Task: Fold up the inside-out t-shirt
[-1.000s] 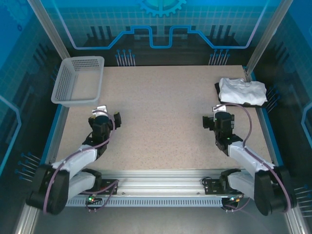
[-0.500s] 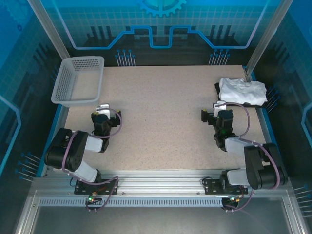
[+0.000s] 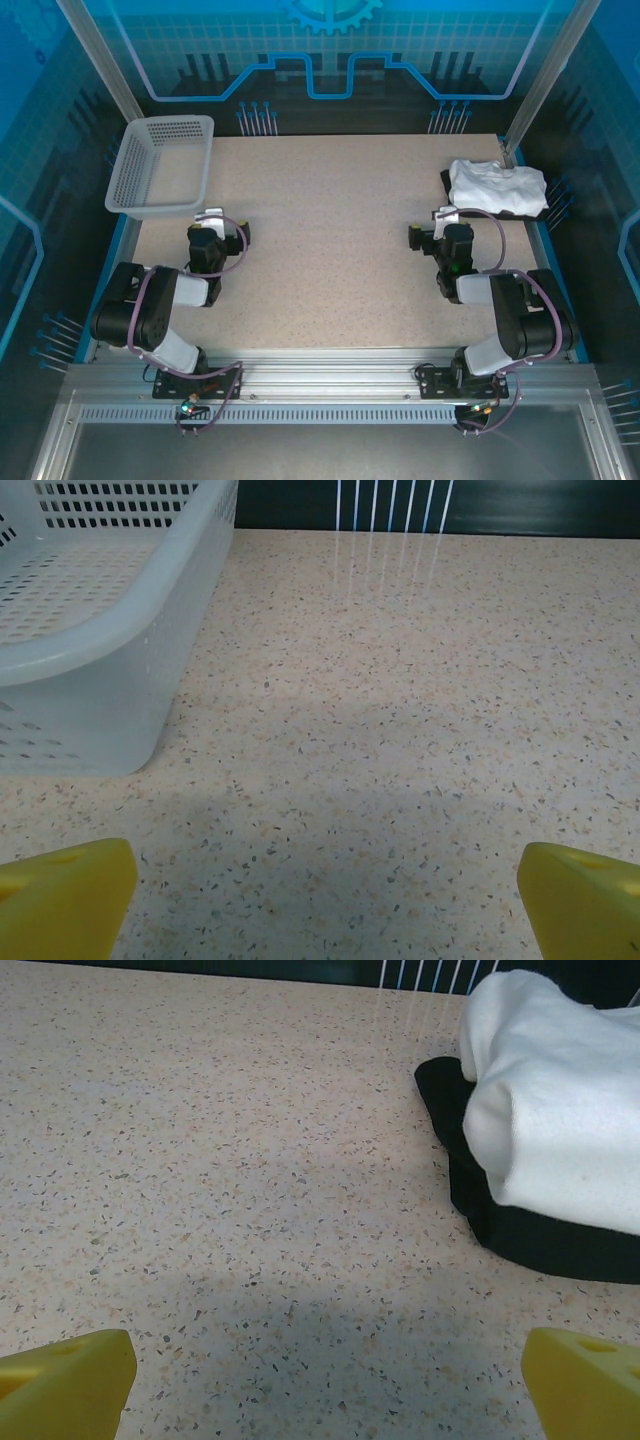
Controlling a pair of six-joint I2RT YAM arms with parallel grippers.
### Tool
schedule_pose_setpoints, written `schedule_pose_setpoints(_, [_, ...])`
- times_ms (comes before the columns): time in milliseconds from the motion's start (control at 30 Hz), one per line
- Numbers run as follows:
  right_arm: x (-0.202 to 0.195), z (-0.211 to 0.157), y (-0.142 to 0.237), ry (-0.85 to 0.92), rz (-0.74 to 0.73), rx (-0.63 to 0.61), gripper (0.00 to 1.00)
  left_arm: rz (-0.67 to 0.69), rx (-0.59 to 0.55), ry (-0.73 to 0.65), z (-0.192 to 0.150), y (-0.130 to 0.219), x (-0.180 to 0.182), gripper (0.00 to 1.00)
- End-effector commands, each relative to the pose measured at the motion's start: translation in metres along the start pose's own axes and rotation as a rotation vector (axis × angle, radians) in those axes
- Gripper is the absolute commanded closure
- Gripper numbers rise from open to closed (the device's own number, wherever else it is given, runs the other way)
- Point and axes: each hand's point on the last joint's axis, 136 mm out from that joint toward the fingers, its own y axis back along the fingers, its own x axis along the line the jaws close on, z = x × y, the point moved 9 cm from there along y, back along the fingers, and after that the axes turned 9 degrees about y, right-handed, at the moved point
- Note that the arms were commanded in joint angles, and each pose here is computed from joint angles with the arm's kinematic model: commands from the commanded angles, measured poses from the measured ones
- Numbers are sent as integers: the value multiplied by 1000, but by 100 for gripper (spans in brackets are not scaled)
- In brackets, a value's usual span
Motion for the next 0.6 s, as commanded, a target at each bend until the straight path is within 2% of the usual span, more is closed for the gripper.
schedule_pose_setpoints(0, [-3,9,-3,6,-18,-35,0,-21,-22,11,8,-2,-1,1])
schedule_pose_setpoints(567, [-3,10,-3,7,-19,-34,0,-20,-20,11,8,-2,-1,1])
